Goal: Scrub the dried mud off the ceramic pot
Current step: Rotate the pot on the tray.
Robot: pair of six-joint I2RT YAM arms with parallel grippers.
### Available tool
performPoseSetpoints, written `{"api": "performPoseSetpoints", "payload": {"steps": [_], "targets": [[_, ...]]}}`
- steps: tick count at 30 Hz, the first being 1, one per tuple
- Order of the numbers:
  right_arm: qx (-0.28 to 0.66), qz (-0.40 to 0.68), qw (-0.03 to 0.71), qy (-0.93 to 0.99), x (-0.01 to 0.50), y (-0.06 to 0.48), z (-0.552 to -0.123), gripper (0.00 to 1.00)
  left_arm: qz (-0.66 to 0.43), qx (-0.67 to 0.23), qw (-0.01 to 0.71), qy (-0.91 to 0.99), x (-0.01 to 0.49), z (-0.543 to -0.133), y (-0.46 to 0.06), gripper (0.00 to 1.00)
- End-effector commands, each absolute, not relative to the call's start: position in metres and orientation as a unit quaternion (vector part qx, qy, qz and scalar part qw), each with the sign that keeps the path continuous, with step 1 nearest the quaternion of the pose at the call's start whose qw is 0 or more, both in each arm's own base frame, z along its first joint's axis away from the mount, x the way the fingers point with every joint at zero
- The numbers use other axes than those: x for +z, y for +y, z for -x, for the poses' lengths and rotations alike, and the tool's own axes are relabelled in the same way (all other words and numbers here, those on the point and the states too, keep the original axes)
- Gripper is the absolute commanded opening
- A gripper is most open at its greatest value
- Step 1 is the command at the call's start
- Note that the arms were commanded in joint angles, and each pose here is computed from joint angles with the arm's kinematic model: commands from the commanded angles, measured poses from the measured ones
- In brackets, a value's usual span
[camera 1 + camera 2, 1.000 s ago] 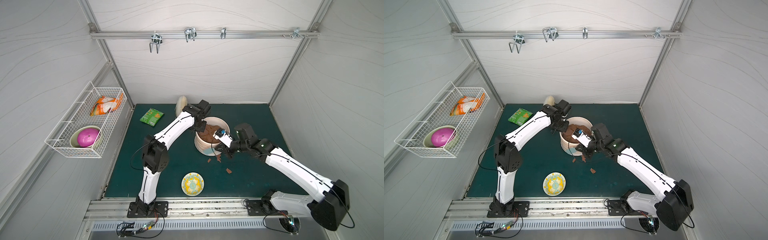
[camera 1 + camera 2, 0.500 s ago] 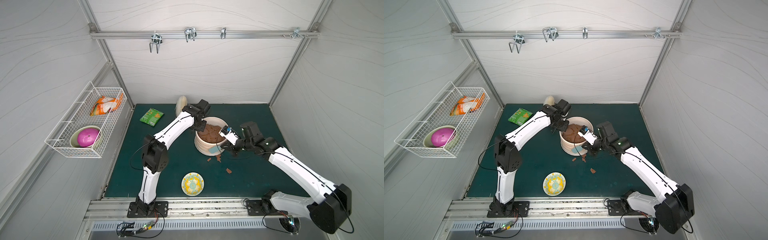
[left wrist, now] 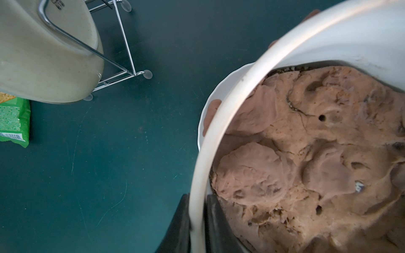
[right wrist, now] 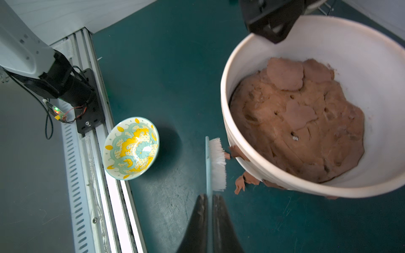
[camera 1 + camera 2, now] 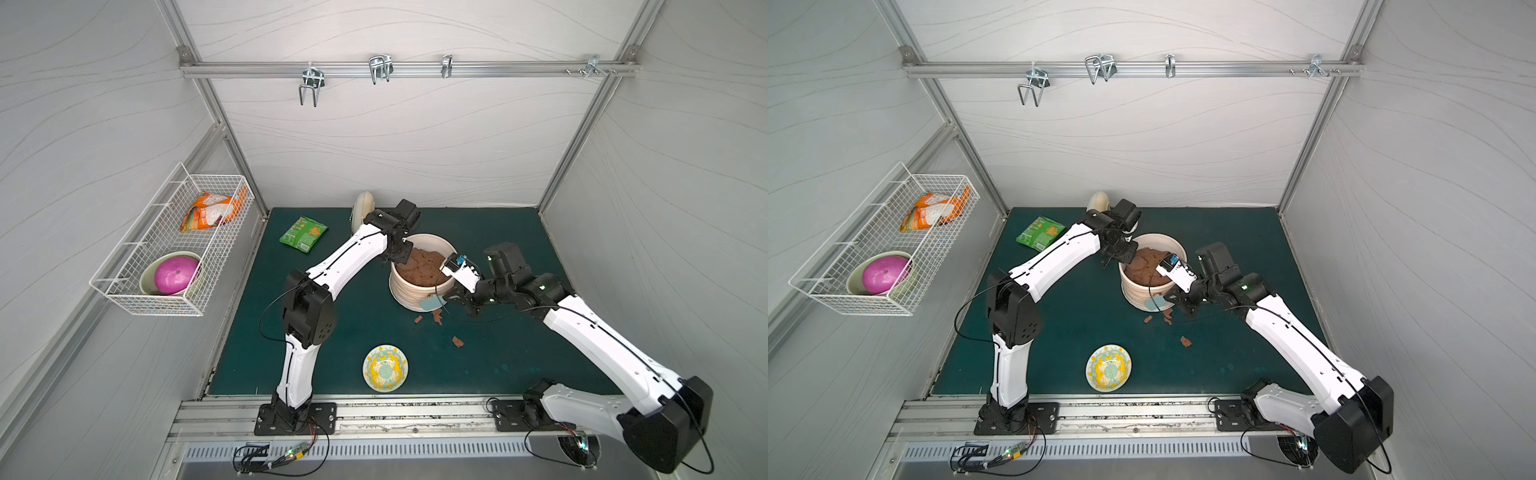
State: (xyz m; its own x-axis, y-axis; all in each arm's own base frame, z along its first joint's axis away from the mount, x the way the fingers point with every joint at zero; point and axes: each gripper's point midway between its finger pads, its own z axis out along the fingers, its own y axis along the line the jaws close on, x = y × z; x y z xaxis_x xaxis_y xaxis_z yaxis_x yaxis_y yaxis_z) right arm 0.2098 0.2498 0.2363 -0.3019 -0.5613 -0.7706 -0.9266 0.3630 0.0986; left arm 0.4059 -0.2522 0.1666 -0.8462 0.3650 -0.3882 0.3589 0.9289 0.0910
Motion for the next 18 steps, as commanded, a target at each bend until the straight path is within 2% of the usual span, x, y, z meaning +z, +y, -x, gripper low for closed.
{"api": "performPoseSetpoints", "payload": {"steps": [1, 6, 12, 15, 18], "targets": [[0.303, 0.508, 0.352, 0.725, 0.255, 0.271, -0.212, 0.00, -0.243, 0.012, 0.175, 0.954, 0.173, -0.389, -0.250, 0.17], [0.270, 0.518, 0.338, 0.738, 0.235, 0.272, -0.234, 0.00, -0.246, 0.014, 0.172, 0.954, 0.174, -0.386, -0.248, 0.16], [0.212, 0.480, 0.339, 0.781, 0.208, 0.238, -0.250, 0.00, -0.246, 0.009, 0.167, 0.955, 0.169, -0.378, -0.245, 0.15], [0.181, 0.456, 0.341, 0.802, 0.200, 0.222, -0.253, 0.00, -0.245, 0.009, 0.171, 0.954, 0.173, -0.378, -0.244, 0.15], [0.189, 0.436, 0.348, 0.808, 0.200, 0.215, -0.245, 0.00, -0.245, 0.008, 0.174, 0.954, 0.176, -0.377, -0.244, 0.15]]}}
